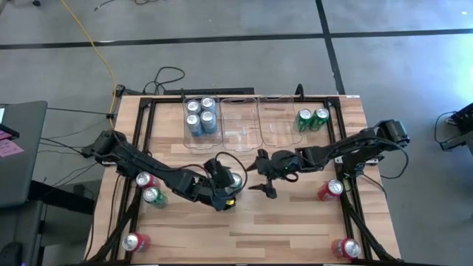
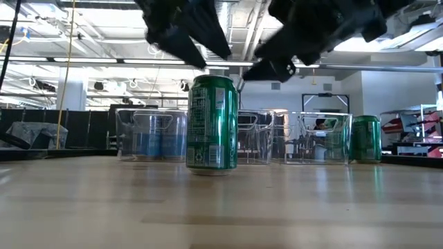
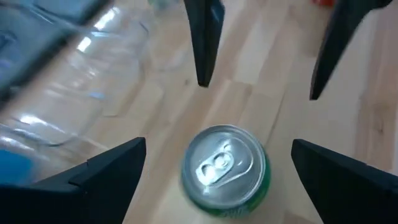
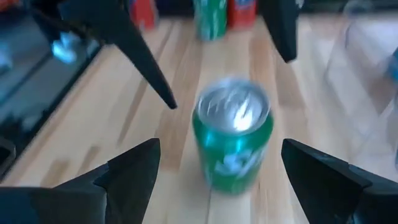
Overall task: Sort soda cans
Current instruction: Put the green soda can into the middle transparent bin
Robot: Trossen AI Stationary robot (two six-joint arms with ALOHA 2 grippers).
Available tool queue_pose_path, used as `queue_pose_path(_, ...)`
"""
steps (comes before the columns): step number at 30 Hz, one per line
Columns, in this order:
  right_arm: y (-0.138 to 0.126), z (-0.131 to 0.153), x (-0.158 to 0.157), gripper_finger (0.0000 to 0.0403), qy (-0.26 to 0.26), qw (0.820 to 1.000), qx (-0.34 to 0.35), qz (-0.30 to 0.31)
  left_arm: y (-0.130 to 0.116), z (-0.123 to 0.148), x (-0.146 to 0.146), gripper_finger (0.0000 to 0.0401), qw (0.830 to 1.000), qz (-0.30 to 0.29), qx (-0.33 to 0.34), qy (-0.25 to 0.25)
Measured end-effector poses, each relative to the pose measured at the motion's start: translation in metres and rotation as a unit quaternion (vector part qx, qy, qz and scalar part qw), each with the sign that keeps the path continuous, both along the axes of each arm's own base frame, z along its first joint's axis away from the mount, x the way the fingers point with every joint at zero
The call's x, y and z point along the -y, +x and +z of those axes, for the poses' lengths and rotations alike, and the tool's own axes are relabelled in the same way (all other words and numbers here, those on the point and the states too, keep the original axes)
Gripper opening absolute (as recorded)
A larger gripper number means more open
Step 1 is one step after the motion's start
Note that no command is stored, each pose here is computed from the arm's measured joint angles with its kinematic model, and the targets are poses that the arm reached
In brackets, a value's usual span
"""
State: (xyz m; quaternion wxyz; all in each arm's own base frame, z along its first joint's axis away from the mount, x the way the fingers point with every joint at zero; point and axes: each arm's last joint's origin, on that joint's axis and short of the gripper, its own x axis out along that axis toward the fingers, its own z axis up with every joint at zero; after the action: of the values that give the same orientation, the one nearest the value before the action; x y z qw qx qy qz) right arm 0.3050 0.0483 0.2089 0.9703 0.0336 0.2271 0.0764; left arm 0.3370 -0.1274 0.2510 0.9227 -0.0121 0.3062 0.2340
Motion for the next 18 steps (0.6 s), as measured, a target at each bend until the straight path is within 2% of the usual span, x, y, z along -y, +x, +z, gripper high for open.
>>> queue_pose_path(3,0.002,-0.001,0.002,0.0356,0.004,1.0,0.012,-0.006,-0.011,0.011,0.007,0.0399,1.0,-0.006,0.009,0.012)
queue_pose_path(6,0.006,-0.004,0.001,0.0366,0.0,1.0,0.02,-0.003,-0.019,0.011,0.015,0.0399,1.0,-0.018,-0.004,0.023)
queue_pose_path(11,0.015,-0.016,0.0,0.0395,-0.01,0.999,0.033,0.003,-0.028,-0.005,0.014,0.0396,0.999,0.012,-0.043,0.026)
queue_pose_path(18,0.029,-0.029,0.003,0.0399,-0.03,0.999,0.029,0.004,-0.03,-0.02,0.009,0.0392,0.996,0.044,-0.075,0.034)
